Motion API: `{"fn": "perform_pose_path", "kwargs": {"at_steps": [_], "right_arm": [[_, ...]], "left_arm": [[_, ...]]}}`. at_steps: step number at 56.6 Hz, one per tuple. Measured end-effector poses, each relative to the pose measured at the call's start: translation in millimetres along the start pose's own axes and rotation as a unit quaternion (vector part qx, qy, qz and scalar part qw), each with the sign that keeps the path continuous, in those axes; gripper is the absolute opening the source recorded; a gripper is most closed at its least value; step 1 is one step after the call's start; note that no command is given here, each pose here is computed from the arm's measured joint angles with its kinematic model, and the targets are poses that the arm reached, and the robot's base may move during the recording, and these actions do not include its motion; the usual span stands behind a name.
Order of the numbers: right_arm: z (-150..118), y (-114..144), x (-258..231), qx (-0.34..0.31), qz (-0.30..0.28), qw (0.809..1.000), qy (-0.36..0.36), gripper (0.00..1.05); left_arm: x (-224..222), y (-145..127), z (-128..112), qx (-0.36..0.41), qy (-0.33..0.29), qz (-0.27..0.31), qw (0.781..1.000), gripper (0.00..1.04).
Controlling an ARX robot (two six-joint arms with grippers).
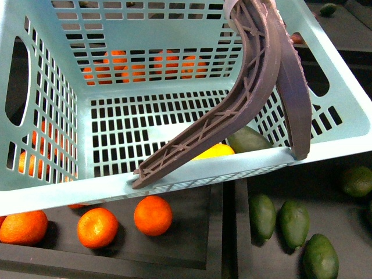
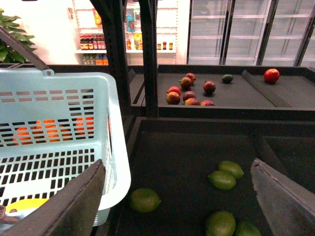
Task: Pick mango and avocado into basket
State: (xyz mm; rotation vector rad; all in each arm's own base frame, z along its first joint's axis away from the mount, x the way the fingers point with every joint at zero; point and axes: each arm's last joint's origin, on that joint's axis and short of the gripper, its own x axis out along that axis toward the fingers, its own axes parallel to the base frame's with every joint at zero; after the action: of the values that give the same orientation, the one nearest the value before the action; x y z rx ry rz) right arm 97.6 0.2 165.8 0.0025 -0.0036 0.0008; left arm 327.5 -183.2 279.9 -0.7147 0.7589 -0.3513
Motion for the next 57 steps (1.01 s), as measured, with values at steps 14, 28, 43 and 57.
{"fn": "perform_pose_path", "kwargs": {"at_steps": [14,28,43,57], "right_arm": [[0.0,0.0,0.0,0.000,0.000,1.000,0.000,0.97],[-0.3,-0.1,0.0,0.000,-0.002,1.000,0.001,0.97],[-0.2,0.0,-0.1,0.000,0.000,1.000,0.001,0.97],[-0.2,0.0,-0.1,0.000,0.000,1.000,0.001,0.97]], "left_arm": [[0.0,0.0,0.0,0.000,0.000,0.000,1.000,0.06],[0.5,-1.8,-2.2,0.002,0.003,-0.002,1.000,0.06],[0.7,-3.1,-3.8,-0.002,0.011,-0.009,1.000,0.06],[0.3,-0.8,-1.2,0.000,0.000,0.001,1.000,0.06]]}}
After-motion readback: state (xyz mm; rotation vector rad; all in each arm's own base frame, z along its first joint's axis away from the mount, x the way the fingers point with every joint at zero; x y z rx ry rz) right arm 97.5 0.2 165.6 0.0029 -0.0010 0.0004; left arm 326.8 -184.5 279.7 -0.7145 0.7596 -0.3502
